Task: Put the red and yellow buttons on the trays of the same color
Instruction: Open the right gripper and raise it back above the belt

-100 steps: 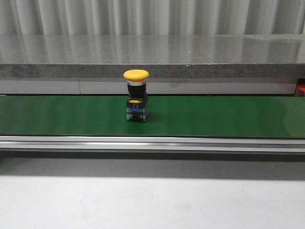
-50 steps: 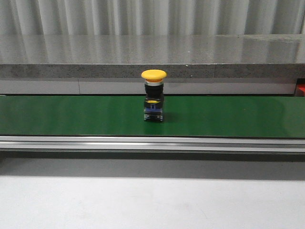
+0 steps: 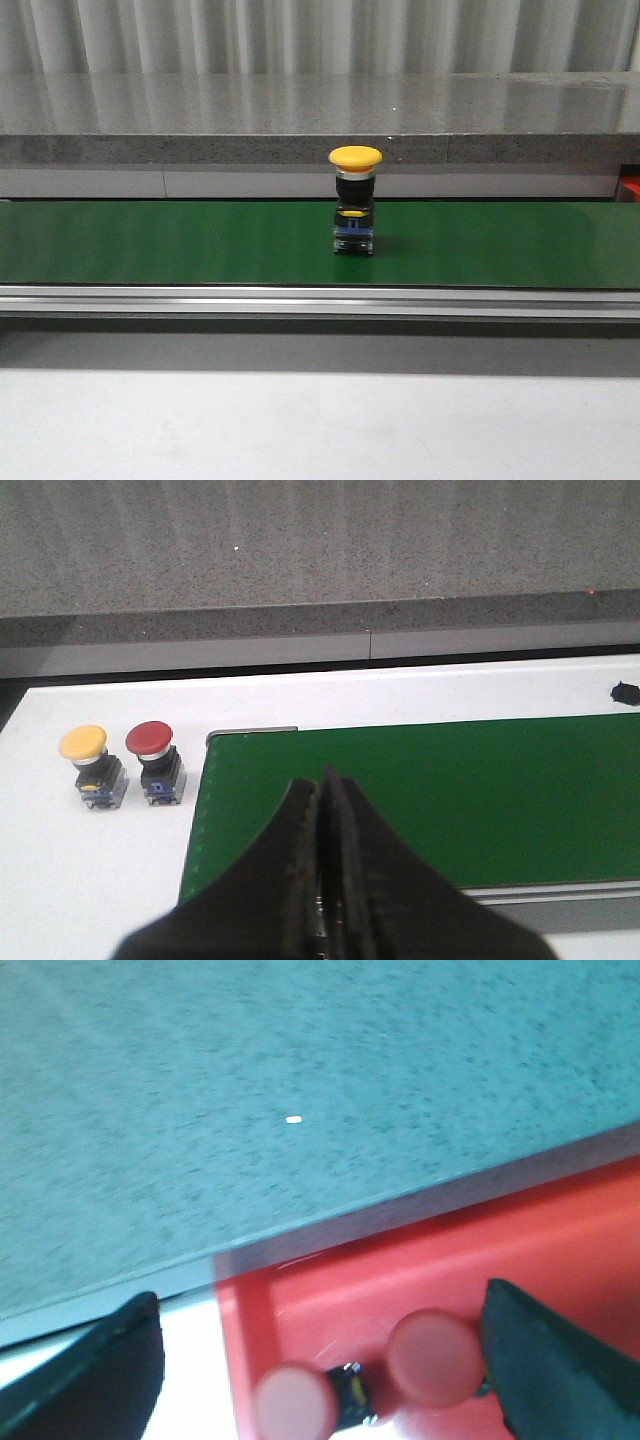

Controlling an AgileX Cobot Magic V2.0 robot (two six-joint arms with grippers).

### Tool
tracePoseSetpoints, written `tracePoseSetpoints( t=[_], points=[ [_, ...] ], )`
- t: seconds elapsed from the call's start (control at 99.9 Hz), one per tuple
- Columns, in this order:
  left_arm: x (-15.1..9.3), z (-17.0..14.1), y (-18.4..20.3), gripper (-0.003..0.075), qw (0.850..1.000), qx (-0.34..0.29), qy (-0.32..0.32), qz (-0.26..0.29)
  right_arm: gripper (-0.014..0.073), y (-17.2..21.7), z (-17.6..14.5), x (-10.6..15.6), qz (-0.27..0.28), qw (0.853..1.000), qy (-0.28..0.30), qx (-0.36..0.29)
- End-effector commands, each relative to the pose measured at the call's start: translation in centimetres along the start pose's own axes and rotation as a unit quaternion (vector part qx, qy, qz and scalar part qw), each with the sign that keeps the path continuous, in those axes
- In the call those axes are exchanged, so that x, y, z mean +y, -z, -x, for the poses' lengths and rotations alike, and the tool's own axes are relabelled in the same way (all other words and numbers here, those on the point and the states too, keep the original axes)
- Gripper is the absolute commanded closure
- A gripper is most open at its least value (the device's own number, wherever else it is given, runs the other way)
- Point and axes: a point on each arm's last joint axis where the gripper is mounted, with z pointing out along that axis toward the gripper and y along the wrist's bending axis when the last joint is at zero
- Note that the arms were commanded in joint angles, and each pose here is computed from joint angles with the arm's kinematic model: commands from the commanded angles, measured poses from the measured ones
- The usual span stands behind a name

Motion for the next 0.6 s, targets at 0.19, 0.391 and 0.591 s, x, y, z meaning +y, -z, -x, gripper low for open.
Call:
tracePoseSetpoints(
  t=[0.19,0.391,0.591],
  points=[
    [0.0,1.4,0.3,0.0741,0.999,-0.049,0.002,-0.001,-0.0040,9.9,1.5,5.0,0.034,0.997,0.049,-0.044],
    [0.0,1.4,0.3,0.0741,0.999,-0.049,0.002,-0.001,-0.0040,13.7,-2.5,7.4,0.044,0.996,0.079,-0.024],
    [0.0,1.4,0.3,0.0741,0.999,-0.049,0.002,-0.001,-0.0040,15.5,-7.1,11.0,0.089,0.990,0.107,0.025]
  ],
)
